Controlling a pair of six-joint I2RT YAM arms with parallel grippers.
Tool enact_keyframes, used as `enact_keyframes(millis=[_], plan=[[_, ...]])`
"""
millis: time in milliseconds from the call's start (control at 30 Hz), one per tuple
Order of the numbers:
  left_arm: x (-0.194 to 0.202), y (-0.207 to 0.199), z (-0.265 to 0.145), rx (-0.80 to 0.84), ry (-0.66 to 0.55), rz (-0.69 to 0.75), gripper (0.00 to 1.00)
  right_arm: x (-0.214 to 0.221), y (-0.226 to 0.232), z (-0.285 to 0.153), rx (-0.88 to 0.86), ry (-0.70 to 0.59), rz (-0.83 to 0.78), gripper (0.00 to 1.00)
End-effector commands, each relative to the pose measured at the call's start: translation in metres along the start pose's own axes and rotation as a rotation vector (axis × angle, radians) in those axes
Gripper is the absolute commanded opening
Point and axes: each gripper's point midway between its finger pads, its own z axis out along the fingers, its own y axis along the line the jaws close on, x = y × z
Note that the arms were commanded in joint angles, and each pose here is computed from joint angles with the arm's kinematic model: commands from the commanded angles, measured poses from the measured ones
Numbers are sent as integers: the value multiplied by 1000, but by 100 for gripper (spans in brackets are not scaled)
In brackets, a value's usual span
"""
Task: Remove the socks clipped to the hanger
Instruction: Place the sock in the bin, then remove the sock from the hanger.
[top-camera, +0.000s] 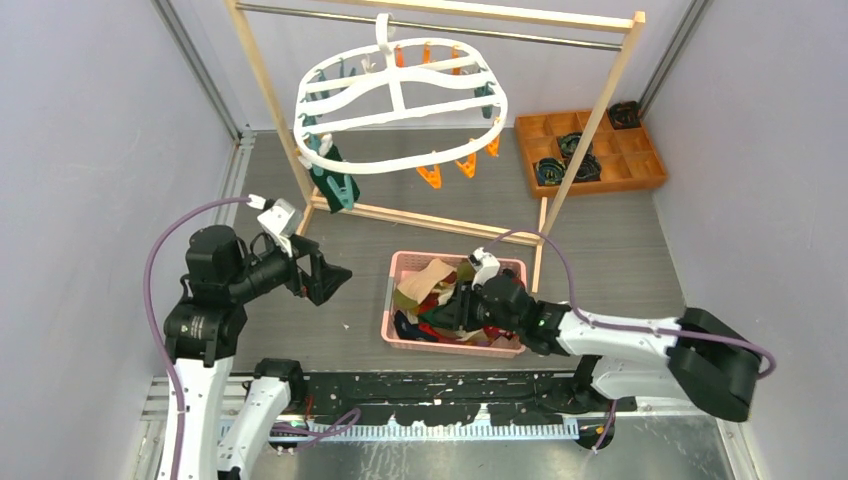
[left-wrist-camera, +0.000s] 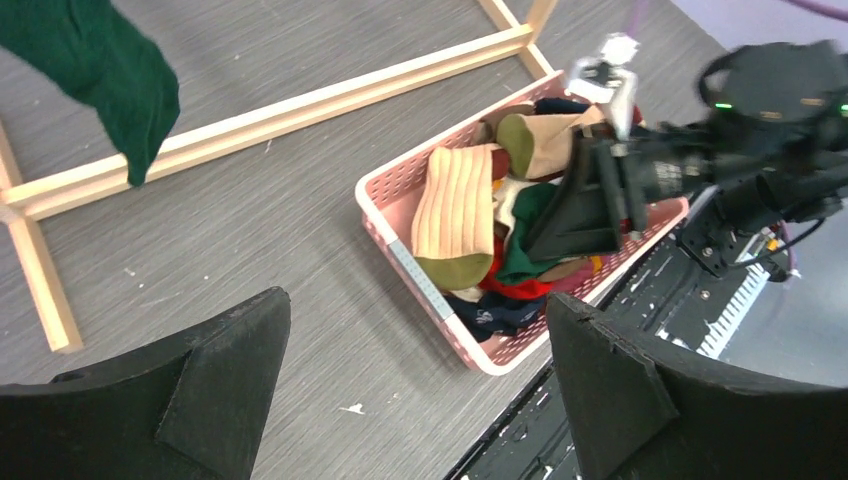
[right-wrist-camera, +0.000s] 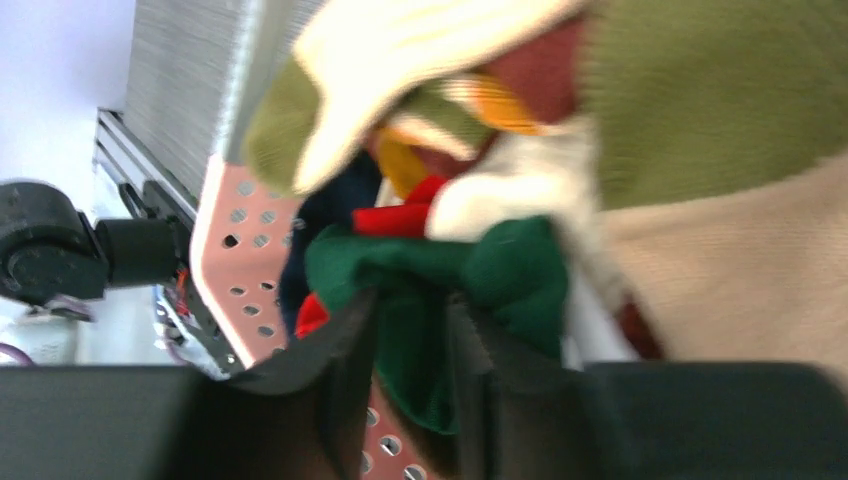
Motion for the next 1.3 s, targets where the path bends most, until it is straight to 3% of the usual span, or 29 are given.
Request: enact_keyframes(millis=[0,167,367,400,433,467,633,800,1000,1100,1200,1267], plan=[[-3,15,0,-84,5,-16,100,-62,46,-31,14,-279,-253,49],[-3,50,3,-243,4,-18,97,-113,96,-67,-22,-444,-394,59],[-22,100,19,-371,-79,55,96,-127,137,-82,-143,-475,-401,73],[-27,109,23,-378,-92,50,94,-125,143,-83,-162,-477,-403,78],[-32,122,27,-392,-107,37,93,-122,145,-84,-175,-476,-407,95],[-39,137,27,-406,-138,30,92,-118,147,-85,-182,-478,-411,99],[-67,183,49,-318,-238,17,86,-102,150,-91,-217,-491,-401,100],[-85,170,77,-56,-270,-30,83,-93,156,-97,-249,-491,-393,98],[-98,179,96,-30,-290,-38,72,-87,151,-100,-231,-476,-410,96],[-100,182,98,-35,-289,-39,56,-89,145,-104,-214,-482,-409,96],[-98,181,97,-42,-287,-40,17,-93,148,-110,-222,-498,-414,100],[-97,176,92,-50,-292,-31,2,-97,159,-120,-288,-525,-390,100]])
